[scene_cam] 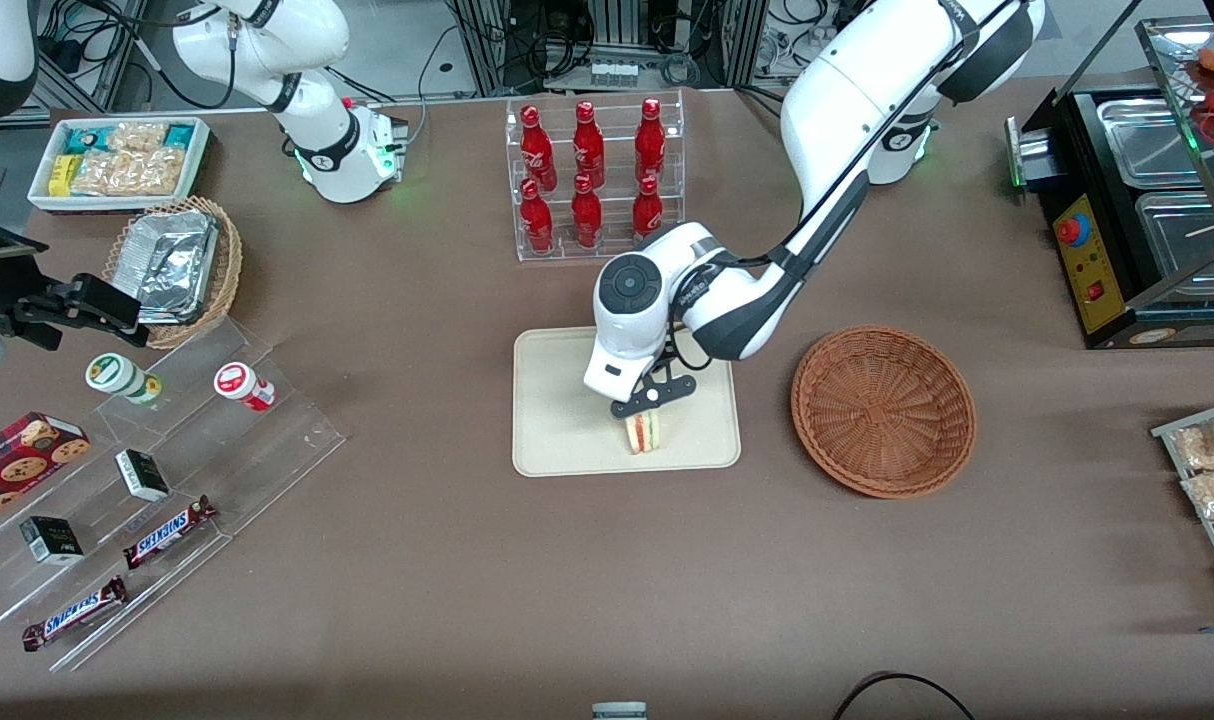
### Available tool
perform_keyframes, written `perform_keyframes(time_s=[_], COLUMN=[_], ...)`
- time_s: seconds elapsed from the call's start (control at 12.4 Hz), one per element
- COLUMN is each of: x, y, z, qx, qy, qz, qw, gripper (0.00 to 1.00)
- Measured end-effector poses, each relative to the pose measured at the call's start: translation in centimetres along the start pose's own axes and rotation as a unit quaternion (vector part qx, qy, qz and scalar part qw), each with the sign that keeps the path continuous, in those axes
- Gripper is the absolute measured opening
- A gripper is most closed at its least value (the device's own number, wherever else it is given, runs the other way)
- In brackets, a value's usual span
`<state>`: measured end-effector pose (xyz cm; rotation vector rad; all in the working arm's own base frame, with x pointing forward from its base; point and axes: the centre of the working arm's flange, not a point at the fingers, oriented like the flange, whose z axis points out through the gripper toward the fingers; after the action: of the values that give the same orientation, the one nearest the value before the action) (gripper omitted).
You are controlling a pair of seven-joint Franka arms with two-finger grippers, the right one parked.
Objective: Place sandwich from basket to tray
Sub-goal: 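Lower the sandwich onto the tray and open the left gripper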
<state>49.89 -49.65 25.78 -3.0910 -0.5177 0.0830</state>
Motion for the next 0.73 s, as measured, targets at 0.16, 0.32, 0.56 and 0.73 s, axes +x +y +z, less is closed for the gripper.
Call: perform_keyframes(time_s=[0.16, 0.32, 0.56, 0.73], x=[-0.9, -1.5, -1.6, -1.6], y=[0.5, 0.8, 0.8, 0.9], z=[-0.3, -0.4, -0.1, 0.0], qx=[-0.005, -0.006, -0.004, -0.004], qy=[-0.003, -0.005, -0.007, -0.007], qz=[0.005, 0.006, 0.004, 0.003], qw=[1.0, 1.0, 1.0, 1.0], gripper=[0.12, 0.12, 0.16, 0.32])
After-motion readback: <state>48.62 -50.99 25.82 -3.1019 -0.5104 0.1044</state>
